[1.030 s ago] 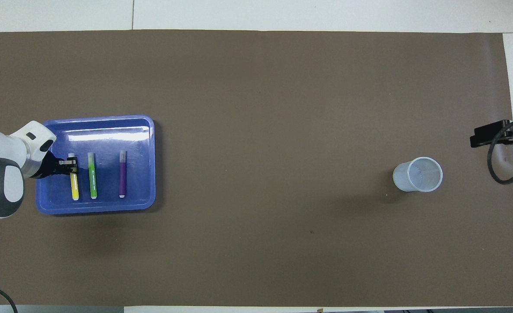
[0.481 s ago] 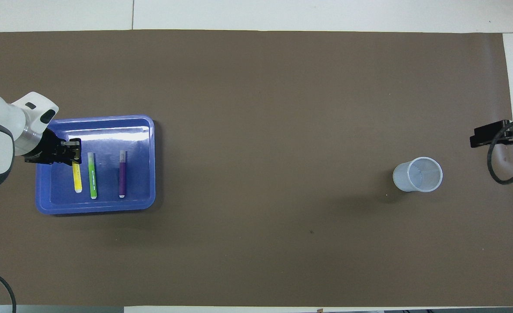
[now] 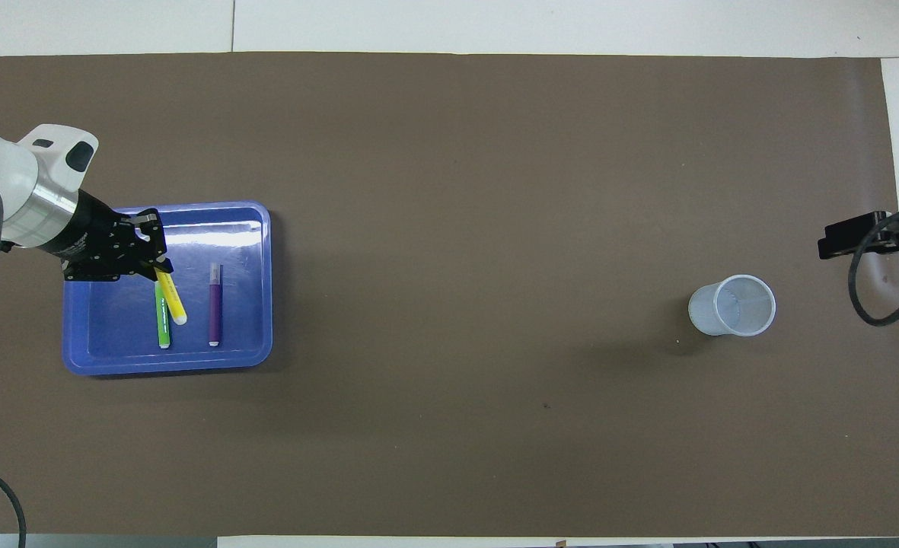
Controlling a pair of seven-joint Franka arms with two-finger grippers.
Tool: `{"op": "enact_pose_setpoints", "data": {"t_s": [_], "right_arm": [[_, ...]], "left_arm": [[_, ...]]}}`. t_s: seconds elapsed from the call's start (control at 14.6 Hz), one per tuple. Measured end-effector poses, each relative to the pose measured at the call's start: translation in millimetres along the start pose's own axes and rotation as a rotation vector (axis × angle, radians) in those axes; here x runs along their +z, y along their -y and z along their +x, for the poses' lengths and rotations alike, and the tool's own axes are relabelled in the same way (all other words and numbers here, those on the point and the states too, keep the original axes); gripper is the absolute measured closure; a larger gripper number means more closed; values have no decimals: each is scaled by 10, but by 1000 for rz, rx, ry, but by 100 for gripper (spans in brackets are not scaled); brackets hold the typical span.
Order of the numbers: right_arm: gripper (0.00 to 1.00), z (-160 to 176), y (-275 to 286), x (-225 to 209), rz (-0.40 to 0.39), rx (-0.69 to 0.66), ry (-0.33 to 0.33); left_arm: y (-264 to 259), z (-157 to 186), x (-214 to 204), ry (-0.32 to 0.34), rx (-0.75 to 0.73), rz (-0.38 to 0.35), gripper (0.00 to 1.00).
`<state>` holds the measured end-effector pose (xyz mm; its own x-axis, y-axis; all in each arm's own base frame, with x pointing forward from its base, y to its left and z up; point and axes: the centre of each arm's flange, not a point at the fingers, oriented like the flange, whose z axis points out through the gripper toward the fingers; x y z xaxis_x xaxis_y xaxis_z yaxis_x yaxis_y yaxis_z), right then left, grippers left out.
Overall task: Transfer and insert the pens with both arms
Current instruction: 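Lift the yellow pen with the left gripper while the right gripper approaches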
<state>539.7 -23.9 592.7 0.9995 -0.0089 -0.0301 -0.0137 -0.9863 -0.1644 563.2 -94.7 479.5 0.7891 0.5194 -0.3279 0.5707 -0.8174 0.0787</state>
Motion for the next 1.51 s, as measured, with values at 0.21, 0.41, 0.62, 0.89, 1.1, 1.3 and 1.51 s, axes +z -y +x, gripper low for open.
{"op": "enact_pose_setpoints", "data": {"t_s": [0.21,0.41,0.62,0.89,1.1,1.3,1.51], "right_arm": [[0,10,207,20,163,23,-3],[0,2,466,62,324,117,19],[0,-66,739,150,474,184,53],[0,-226,1125,317,533,195,55],[0,-260,1374,371,525,188,22],[0,-290,1649,432,522,171,-1],[1,-362,1970,529,521,218,-5]], "left_arm": [[-333,-467,-72,71,-185,-74,83],[-645,-919,-58,160,-362,-107,83],[-913,-1254,34,241,-521,-121,83],[-1201,-1557,206,348,-734,-209,83],[-1301,-1746,339,428,-841,-268,83],[-1365,-1987,526,487,-926,-328,83],[-1402,-2230,699,524,-993,-380,83]]}}
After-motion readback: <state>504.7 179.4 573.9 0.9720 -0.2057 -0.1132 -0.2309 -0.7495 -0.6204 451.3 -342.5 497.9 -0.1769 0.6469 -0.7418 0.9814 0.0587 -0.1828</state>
